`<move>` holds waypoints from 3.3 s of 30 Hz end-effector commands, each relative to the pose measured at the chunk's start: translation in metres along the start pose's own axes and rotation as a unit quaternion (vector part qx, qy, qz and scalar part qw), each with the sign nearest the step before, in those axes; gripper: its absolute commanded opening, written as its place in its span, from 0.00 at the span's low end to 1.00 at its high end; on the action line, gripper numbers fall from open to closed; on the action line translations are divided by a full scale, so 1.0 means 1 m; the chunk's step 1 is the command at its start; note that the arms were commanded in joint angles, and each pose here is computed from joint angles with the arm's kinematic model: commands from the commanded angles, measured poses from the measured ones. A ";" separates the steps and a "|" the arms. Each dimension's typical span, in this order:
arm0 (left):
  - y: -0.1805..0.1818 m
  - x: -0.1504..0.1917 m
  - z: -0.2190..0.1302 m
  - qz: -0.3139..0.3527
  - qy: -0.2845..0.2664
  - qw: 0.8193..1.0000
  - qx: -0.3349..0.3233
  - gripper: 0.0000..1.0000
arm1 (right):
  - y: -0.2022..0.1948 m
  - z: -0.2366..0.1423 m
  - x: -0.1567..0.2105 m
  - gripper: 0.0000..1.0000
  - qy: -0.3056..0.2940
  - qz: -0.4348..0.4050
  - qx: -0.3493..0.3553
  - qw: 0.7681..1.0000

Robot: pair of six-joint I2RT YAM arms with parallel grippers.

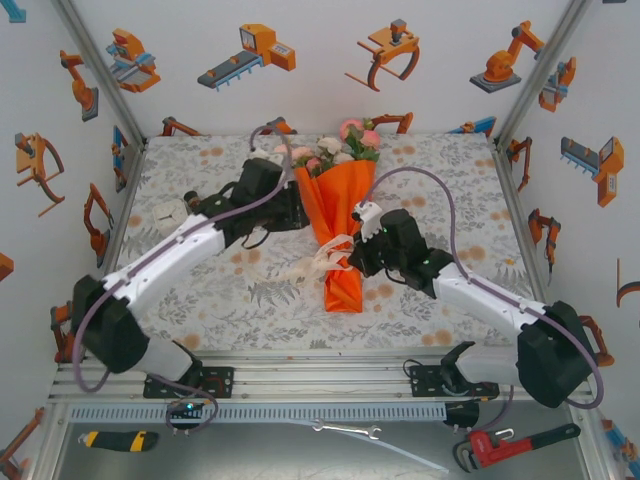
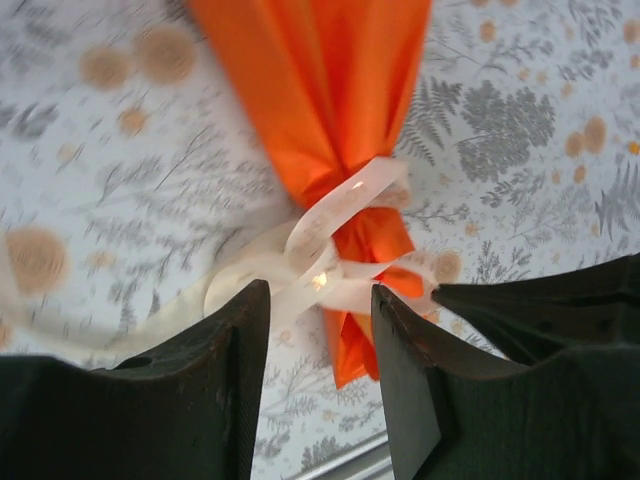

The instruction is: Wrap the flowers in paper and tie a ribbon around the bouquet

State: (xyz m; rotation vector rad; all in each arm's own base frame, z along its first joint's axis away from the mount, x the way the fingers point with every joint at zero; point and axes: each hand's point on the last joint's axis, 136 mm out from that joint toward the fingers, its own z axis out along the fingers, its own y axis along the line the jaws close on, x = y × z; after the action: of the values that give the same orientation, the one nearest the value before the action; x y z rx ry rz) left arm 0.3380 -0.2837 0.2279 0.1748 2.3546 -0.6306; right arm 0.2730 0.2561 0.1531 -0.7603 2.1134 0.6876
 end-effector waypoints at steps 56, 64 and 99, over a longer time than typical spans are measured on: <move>-0.054 0.067 0.082 0.094 0.111 0.983 0.108 0.02 | -0.049 0.026 -0.036 0.48 -0.195 -0.139 0.147 0.960; -0.055 0.066 0.080 0.094 0.109 0.983 0.113 0.02 | -0.037 0.009 -0.039 0.60 -0.154 0.005 0.105 0.982; -0.057 0.059 0.081 0.088 0.106 0.984 0.115 0.02 | -0.037 0.021 -0.005 0.44 -0.071 0.397 0.124 0.907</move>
State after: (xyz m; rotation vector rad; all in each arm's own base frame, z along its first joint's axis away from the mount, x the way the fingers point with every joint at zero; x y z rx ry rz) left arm 0.3230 -0.3724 0.1399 0.5846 2.4641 -0.7913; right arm 0.3054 0.2390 0.1238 0.3196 2.3380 0.7714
